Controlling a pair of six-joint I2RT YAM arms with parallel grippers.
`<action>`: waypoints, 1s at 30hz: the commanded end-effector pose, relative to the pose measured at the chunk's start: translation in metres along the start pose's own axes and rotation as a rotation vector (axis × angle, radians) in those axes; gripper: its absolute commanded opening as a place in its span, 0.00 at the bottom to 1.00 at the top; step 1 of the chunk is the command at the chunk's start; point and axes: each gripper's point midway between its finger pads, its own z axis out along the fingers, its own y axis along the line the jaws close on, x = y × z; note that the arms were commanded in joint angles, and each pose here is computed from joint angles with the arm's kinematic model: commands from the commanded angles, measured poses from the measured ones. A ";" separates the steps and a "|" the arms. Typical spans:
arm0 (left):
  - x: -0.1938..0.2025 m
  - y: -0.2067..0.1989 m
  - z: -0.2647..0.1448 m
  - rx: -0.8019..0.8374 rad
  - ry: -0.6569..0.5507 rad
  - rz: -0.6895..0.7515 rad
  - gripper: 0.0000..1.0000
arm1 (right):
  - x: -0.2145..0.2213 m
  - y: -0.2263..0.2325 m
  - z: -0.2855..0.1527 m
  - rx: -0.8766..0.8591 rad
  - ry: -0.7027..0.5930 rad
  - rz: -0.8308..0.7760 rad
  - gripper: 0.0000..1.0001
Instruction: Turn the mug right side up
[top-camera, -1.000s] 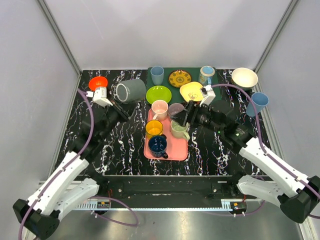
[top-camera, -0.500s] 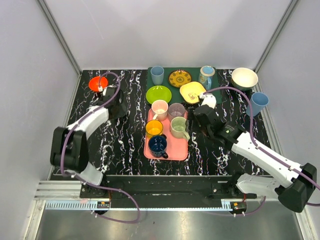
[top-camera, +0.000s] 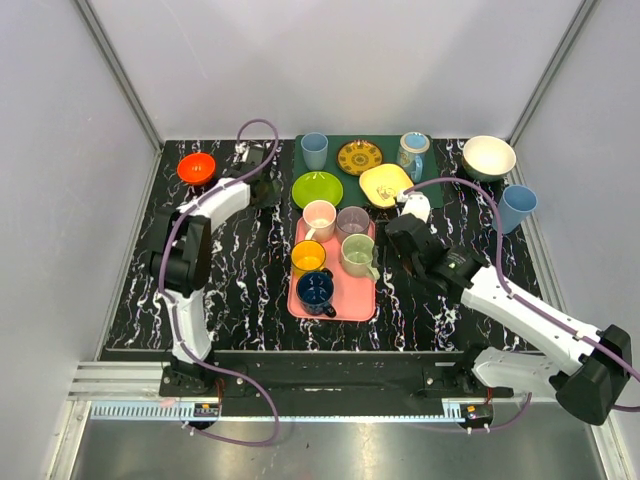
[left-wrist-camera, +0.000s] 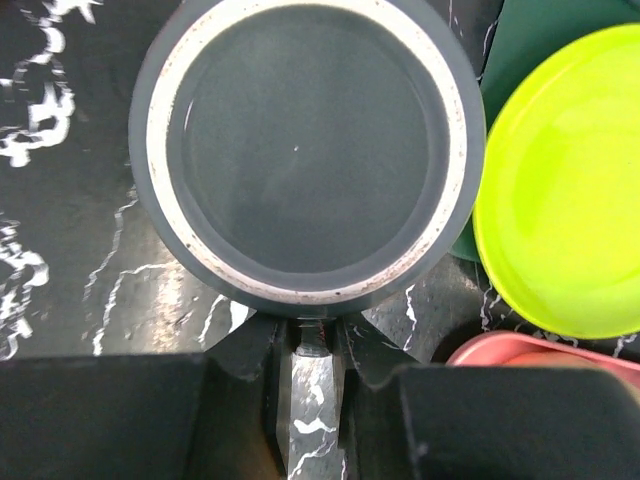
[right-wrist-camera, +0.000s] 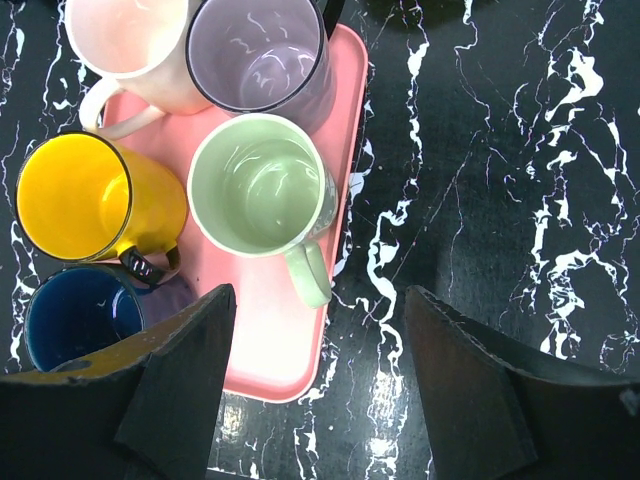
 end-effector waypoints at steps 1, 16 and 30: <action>-0.020 -0.021 0.011 0.030 -0.047 0.024 0.00 | -0.010 0.001 0.000 0.007 -0.048 0.008 0.74; -0.021 -0.016 -0.014 -0.002 -0.070 0.024 0.56 | -0.007 0.007 0.008 0.007 -0.017 -0.008 0.75; -0.018 0.011 -0.198 0.245 -0.320 -0.118 0.85 | 0.064 0.095 -0.022 -0.425 0.180 -0.386 0.73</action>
